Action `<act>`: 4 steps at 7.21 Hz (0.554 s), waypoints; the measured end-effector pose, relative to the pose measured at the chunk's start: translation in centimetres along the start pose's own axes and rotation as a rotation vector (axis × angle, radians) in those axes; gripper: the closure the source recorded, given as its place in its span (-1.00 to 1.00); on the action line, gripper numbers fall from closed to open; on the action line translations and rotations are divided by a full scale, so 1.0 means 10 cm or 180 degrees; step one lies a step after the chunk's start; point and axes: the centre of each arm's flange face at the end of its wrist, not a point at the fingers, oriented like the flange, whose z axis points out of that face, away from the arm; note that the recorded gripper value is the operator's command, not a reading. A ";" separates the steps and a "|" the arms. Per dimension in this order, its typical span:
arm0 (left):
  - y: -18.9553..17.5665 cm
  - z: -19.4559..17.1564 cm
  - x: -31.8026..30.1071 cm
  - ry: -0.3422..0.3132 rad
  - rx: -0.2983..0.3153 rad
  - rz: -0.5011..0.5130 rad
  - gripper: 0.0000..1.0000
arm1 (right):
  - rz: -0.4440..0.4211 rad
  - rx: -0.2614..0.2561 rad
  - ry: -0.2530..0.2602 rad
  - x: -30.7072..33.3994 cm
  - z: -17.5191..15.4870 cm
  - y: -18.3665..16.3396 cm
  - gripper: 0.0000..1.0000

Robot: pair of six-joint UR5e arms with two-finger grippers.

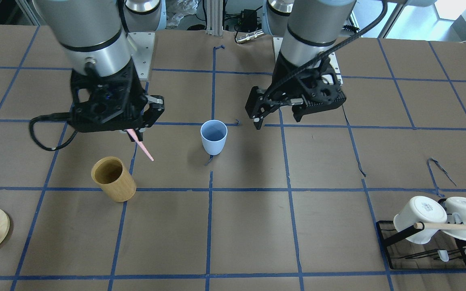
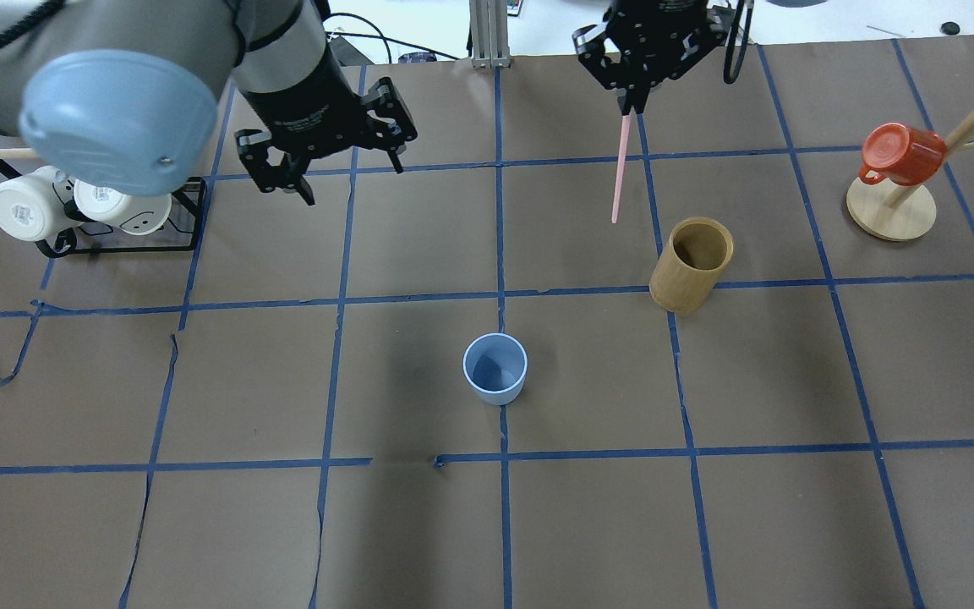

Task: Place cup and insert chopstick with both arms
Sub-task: 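Move the pink chopstick with the right gripper above the blue cup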

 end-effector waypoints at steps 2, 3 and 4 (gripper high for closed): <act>0.06 -0.41 -0.43 -0.0077 0.0123 0.0501 -1.00 | -0.0046 -0.0170 -0.0119 -0.35 0.23 0.30 1.00; 0.06 -0.45 -0.59 -0.0105 0.0098 0.0635 -1.00 | -0.0027 -0.0215 -0.0258 -0.43 0.34 0.50 1.00; 0.04 -0.47 -0.70 -0.0105 0.0094 0.0719 -1.00 | 0.0020 -0.0185 -0.0336 -0.49 0.36 0.69 1.00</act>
